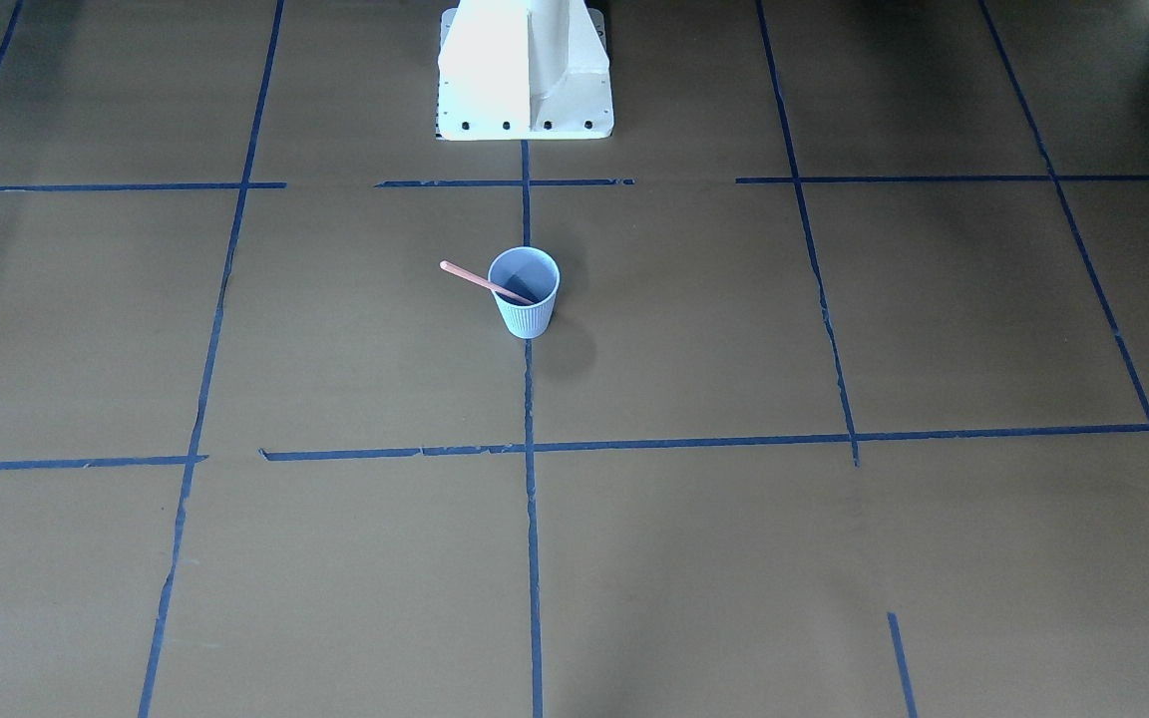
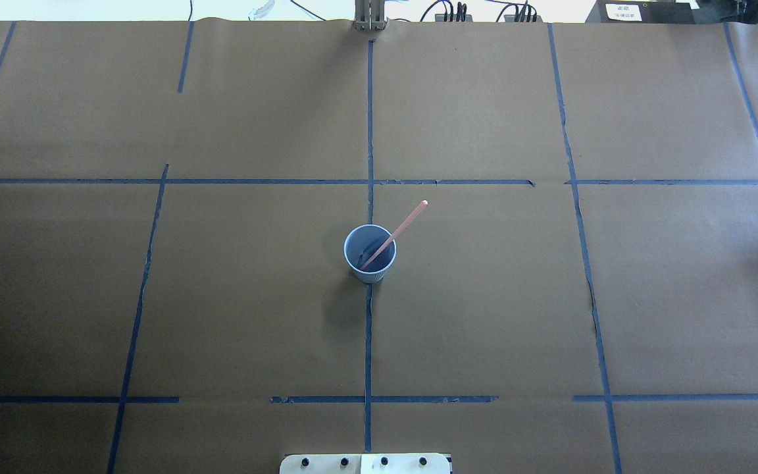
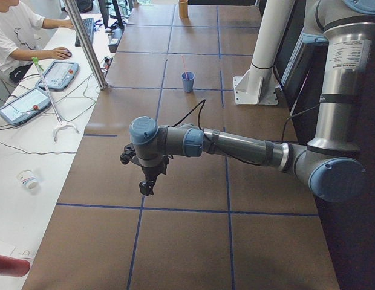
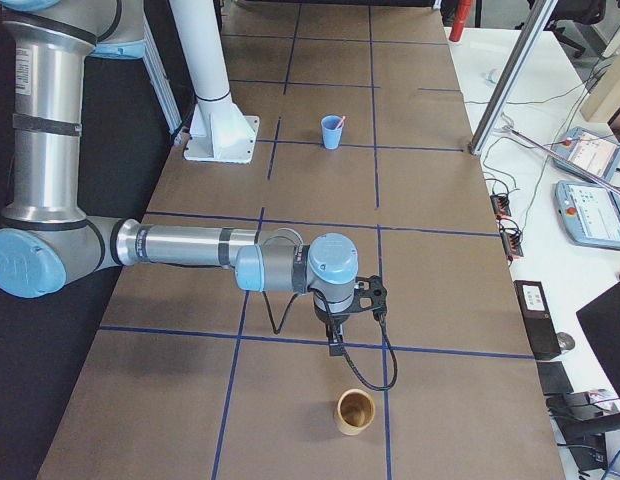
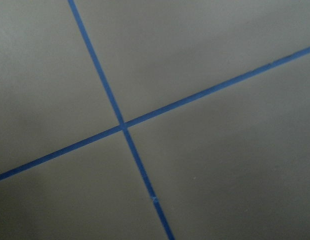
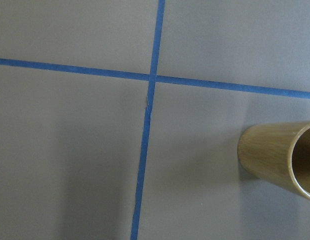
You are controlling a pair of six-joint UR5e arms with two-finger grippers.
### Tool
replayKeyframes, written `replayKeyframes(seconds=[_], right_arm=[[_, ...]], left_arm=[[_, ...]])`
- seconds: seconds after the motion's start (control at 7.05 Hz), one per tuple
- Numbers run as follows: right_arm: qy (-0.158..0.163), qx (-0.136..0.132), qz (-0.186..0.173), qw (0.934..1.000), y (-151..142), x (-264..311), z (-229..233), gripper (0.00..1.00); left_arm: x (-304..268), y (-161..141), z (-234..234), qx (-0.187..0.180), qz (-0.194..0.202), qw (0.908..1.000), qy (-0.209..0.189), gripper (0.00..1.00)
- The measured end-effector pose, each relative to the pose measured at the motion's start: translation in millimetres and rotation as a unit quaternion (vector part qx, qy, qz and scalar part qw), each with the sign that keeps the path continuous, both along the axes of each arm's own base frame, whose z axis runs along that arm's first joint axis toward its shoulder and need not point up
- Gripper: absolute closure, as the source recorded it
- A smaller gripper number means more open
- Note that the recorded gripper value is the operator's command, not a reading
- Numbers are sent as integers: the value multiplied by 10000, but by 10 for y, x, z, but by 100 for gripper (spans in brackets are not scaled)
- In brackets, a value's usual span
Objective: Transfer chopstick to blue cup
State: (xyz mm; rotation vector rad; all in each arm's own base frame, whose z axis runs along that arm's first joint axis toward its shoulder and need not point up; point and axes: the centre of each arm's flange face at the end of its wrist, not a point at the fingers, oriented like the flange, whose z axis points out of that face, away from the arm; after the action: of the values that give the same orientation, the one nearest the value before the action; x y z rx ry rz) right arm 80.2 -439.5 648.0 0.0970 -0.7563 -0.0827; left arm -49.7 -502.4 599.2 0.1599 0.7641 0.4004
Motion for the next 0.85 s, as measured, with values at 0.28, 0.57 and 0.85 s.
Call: replayKeyframes(seconds=[0.28,0.57,0.85], right_arm=[[9,-17,4,10000,-121,11,3,0],[20,-72,13,10000,-197,15,47,0],[8,-136,20,9999,-200,13,98,0]], left_arm=[[-24,76,248,-232,15,9997,8,0],[-18,79,432,-389,30,9992,25,0],[-26,99,417,-356,43,9994,12,0]])
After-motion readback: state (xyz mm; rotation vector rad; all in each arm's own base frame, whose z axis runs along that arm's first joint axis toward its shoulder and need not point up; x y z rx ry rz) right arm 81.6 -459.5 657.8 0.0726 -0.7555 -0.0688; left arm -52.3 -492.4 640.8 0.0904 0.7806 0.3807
